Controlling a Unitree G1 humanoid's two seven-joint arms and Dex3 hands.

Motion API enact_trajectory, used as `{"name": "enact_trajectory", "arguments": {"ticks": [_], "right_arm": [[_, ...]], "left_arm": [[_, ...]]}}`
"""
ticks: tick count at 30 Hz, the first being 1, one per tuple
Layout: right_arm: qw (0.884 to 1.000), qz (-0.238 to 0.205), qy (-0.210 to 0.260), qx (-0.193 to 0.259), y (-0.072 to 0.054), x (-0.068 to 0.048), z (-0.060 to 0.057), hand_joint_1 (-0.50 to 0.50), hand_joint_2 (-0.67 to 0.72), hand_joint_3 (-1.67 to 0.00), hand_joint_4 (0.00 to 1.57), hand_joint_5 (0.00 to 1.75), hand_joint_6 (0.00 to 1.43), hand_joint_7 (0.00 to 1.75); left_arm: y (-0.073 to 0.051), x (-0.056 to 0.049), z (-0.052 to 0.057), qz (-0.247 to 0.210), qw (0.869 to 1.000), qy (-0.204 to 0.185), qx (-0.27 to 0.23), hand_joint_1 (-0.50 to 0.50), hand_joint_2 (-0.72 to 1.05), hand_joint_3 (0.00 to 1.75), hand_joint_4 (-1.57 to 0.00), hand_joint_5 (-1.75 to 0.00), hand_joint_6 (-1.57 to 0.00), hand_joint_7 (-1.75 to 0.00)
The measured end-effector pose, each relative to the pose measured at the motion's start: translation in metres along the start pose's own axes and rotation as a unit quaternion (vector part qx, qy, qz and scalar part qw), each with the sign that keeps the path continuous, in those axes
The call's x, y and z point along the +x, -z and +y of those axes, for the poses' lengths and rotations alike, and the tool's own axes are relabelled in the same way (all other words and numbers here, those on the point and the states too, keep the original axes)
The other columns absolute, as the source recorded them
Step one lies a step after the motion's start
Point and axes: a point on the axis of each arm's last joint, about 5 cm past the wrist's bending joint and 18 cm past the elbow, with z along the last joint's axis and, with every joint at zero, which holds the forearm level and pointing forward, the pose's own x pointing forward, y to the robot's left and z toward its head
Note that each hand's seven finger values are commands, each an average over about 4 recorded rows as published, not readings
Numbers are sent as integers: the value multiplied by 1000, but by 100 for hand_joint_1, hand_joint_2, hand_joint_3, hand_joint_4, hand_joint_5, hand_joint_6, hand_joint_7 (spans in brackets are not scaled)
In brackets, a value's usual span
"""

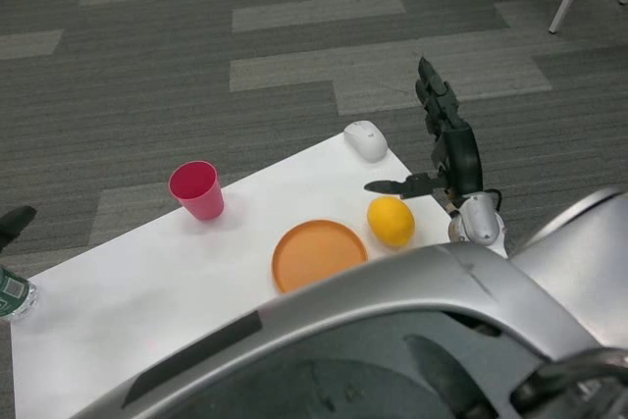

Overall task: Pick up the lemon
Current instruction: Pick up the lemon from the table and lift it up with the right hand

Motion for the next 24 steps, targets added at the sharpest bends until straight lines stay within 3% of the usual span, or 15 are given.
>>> {"name": "enact_trajectory", "arguments": {"ticks": [5,10,19,24], "right_arm": [[997,78,15,-12,12,-30,-8,-25,8,-24,0,29,0,0],[990,134,32,-14,20,-50,-10,-25,9,-24,0,29,0,0],[983,180,39,-18,26,-65,-11,-29,-2,-24,0,36,0,0],[979,196,48,-23,28,-70,-13,-29,-26,-30,0,46,0,0]], "left_arm": [[-1,2,-1,4,1000,3,5,50,96,9,-4,0,0,0],[0,2,-1,9,1000,3,10,50,96,4,-4,0,0,0],[-1,3,-1,9,1000,2,11,50,96,7,-4,0,0,0],[-1,3,-2,9,1000,3,11,50,96,9,-4,0,0,0]]}}
